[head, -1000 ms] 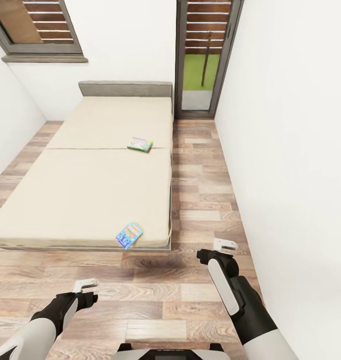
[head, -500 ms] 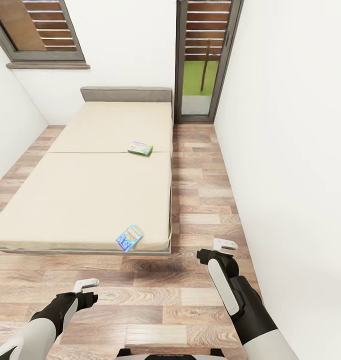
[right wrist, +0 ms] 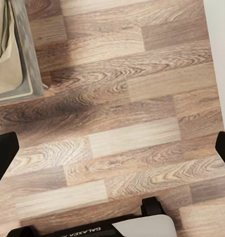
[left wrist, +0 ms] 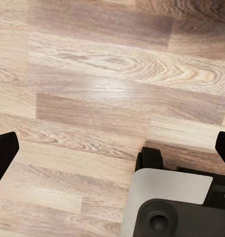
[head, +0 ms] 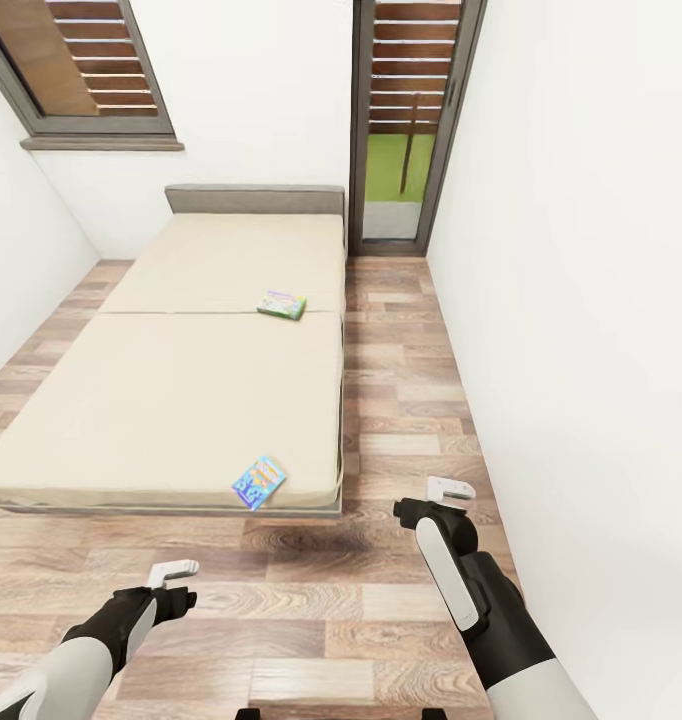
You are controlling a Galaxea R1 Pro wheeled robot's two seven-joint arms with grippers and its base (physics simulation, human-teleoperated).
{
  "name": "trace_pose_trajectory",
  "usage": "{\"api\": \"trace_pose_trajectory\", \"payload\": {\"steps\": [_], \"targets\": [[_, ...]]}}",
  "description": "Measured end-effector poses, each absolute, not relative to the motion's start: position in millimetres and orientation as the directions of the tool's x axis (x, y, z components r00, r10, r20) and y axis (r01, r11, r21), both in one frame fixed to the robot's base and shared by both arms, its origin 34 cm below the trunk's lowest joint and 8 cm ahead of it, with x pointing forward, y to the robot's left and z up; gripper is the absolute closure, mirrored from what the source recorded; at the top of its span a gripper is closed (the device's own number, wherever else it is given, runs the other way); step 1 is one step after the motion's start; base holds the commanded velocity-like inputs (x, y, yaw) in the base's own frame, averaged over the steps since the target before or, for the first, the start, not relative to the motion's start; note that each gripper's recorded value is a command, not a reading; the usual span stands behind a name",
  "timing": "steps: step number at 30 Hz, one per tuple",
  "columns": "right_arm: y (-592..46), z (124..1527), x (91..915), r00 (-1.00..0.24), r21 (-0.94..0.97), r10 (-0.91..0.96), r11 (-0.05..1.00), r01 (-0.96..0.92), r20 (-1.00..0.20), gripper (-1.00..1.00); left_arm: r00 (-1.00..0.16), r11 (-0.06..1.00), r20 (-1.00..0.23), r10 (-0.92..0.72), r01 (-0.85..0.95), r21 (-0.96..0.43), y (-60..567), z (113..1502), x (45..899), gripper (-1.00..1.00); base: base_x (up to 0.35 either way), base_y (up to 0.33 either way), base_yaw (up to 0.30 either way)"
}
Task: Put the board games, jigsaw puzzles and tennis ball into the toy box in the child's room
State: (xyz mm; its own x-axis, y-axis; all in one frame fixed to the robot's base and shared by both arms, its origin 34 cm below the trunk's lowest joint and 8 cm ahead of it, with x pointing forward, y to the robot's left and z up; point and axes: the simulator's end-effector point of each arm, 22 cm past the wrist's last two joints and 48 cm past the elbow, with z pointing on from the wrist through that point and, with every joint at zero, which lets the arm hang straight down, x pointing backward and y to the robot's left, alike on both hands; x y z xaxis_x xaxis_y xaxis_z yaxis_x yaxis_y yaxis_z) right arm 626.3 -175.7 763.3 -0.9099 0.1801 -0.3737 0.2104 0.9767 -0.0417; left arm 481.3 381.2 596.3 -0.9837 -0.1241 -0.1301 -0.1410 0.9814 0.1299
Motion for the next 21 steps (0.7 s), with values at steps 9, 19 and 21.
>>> {"api": "trace_pose_trajectory", "payload": {"steps": [9,19,21], "targets": [[-175,771,630,-0.904,-0.038,0.18,0.977,0.211,-0.387,-1.0,-0.982,0.982,-0.144,-0.124,-0.143,0.127,381,602,487,-1.0,-0.025,0.0,0.0],[-176,780,634,-0.898,-0.035,0.18,0.977,0.212,-0.402,-1.0,-0.979,0.982,-0.162,-0.124,-0.145,0.124,381,608,494,-1.0,-0.026,0.0,0.0],[-176,781,634,-0.896,-0.034,0.18,0.977,0.212,-0.405,-1.0,-0.978,0.982,-0.165,-0.124,-0.145,0.124,381,609,495,-1.0,-0.004,0.0,0.0]]}}
